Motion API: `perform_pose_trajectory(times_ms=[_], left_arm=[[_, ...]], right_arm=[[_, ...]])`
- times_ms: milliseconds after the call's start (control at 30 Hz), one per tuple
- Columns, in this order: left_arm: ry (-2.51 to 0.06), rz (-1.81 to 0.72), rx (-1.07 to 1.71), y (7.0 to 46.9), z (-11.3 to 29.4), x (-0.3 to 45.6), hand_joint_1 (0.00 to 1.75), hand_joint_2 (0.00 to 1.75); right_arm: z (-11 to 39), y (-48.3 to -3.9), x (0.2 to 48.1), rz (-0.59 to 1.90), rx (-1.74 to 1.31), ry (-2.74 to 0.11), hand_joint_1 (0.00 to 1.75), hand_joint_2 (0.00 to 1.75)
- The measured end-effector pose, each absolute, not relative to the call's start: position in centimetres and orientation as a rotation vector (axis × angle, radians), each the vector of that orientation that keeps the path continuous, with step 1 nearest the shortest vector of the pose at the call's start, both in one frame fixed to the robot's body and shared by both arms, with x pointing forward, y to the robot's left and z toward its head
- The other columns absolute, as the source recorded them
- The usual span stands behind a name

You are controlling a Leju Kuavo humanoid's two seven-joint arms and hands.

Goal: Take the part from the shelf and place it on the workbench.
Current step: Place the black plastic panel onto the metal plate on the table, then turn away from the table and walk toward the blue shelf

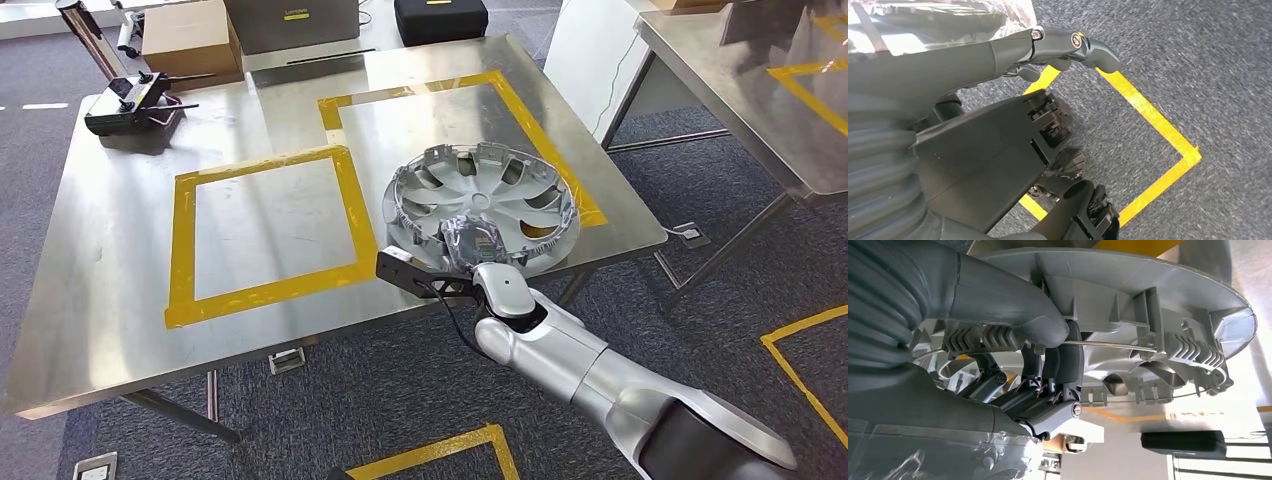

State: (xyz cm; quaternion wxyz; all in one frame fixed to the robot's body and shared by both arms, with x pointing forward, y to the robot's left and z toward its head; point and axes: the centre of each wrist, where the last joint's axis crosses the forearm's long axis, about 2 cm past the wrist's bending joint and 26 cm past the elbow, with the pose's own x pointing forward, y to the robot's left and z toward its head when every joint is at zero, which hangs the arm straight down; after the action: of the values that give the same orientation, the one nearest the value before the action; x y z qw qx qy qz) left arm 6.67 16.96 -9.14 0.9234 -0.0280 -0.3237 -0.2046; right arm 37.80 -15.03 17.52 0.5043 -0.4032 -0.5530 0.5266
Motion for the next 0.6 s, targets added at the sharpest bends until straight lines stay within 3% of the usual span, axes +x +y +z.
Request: perform_pose_trajectory(times_ms=[367,500,567,600], left_arm=[[-0.606,-0.404,-0.036,17.2,-9.3,6.5,0.00,1.75],[-0.605,-0.415,-0.030,17.3,-9.3,6.5,0.00,1.75],[-0.608,-0.427,-0.023,17.3,-9.3,6.4,0.00,1.75],[-0.609,-0.433,-0.021,17.3,-9.3,6.4,0.00,1.31]], right_arm=[[17.8,-15.0,39.2,1.219,-0.986,-1.303,1.75,1.75],[17.7,-15.0,39.3,1.225,-0.979,-1.308,0.00,0.00],[17.7,-15.0,39.4,1.227,-0.975,-1.313,0.00,0.00],[17.7,-14.9,39.4,1.228,-0.972,-1.317,0.00,0.00]])
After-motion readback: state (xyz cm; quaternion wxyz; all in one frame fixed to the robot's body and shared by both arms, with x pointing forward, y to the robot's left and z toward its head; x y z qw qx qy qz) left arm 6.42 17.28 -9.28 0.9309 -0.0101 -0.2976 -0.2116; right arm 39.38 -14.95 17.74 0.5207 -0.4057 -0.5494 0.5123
